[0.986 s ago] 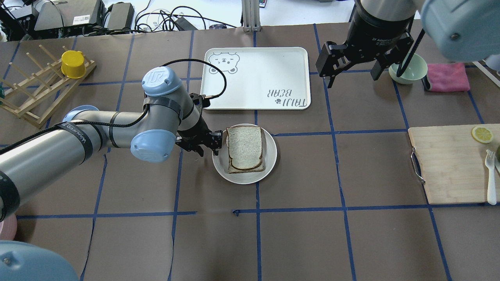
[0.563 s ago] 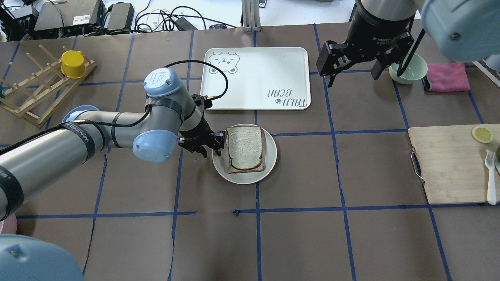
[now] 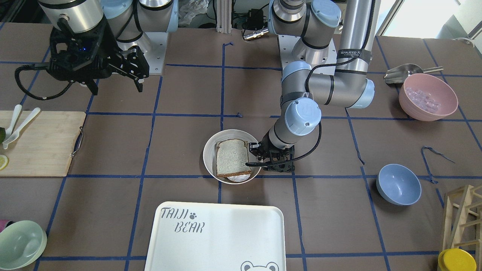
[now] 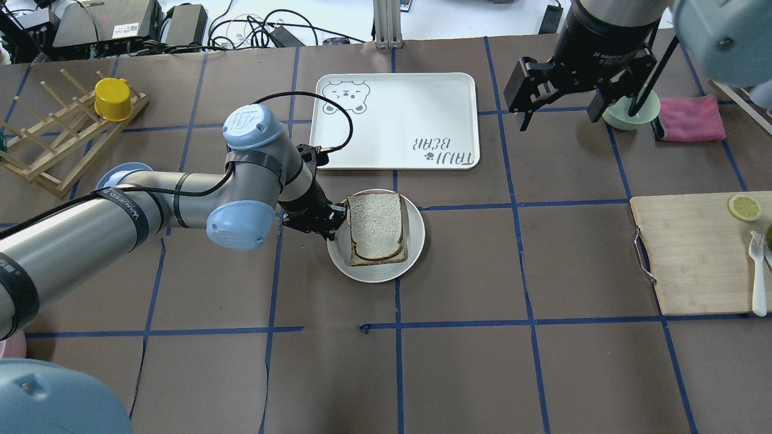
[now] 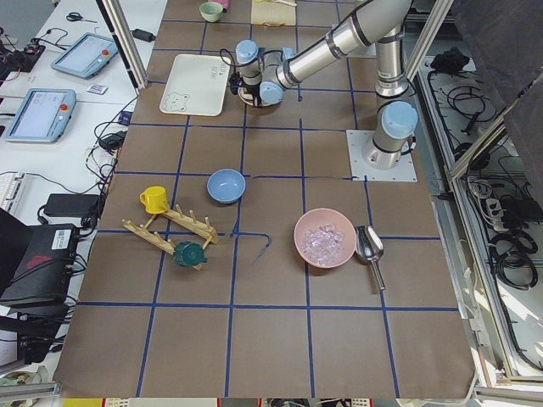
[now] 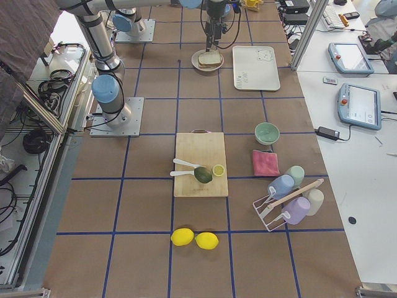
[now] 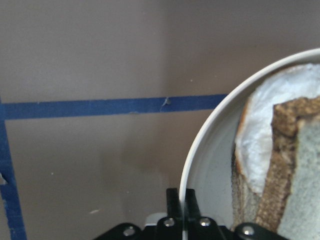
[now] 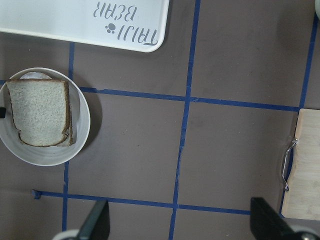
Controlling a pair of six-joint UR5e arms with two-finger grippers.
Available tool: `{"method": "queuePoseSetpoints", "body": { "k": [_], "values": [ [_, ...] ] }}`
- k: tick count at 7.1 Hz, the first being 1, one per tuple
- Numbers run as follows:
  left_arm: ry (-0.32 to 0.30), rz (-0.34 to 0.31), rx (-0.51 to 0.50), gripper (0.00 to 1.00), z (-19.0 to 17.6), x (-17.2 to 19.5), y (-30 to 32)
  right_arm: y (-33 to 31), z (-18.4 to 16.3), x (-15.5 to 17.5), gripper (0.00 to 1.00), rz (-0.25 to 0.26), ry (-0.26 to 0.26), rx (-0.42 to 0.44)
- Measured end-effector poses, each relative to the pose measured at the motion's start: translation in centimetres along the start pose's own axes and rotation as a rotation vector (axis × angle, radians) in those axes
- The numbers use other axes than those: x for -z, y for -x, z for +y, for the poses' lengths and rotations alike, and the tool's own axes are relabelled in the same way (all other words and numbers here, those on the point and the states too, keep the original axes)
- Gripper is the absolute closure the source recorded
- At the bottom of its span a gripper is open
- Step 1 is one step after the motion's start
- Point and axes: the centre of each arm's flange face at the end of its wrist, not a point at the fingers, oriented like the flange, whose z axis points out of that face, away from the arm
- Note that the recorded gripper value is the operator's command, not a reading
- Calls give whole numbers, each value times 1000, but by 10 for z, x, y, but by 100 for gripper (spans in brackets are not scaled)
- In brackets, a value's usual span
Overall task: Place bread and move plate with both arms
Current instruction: 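Lower the left gripper to the plate rim and grip the rim, then slide the plate with the left gripper onto the white bear tray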
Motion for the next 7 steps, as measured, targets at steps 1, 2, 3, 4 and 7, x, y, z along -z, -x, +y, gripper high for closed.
{"method": "queuePoseSetpoints", "body": {
  "k": [1, 2, 3, 4, 7],
  "values": [
    [-8, 1, -2, 100, -2, 6, -1, 0, 0, 1, 0, 0, 2, -1],
    [-20, 8, -5, 100, -7, 15, -3, 0, 1, 3, 0, 0, 0, 1],
    [-27, 19, -8, 100, -13, 26, -6, 1, 1, 4, 0, 1, -2, 4],
    [-24, 26, -8, 100, -19, 40, -9, 2, 1, 5, 0, 3, -3, 7],
    [-34, 63, -8, 100, -44, 79, -18, 1, 3, 2, 0, -3, 6, 7]
  ]
}}
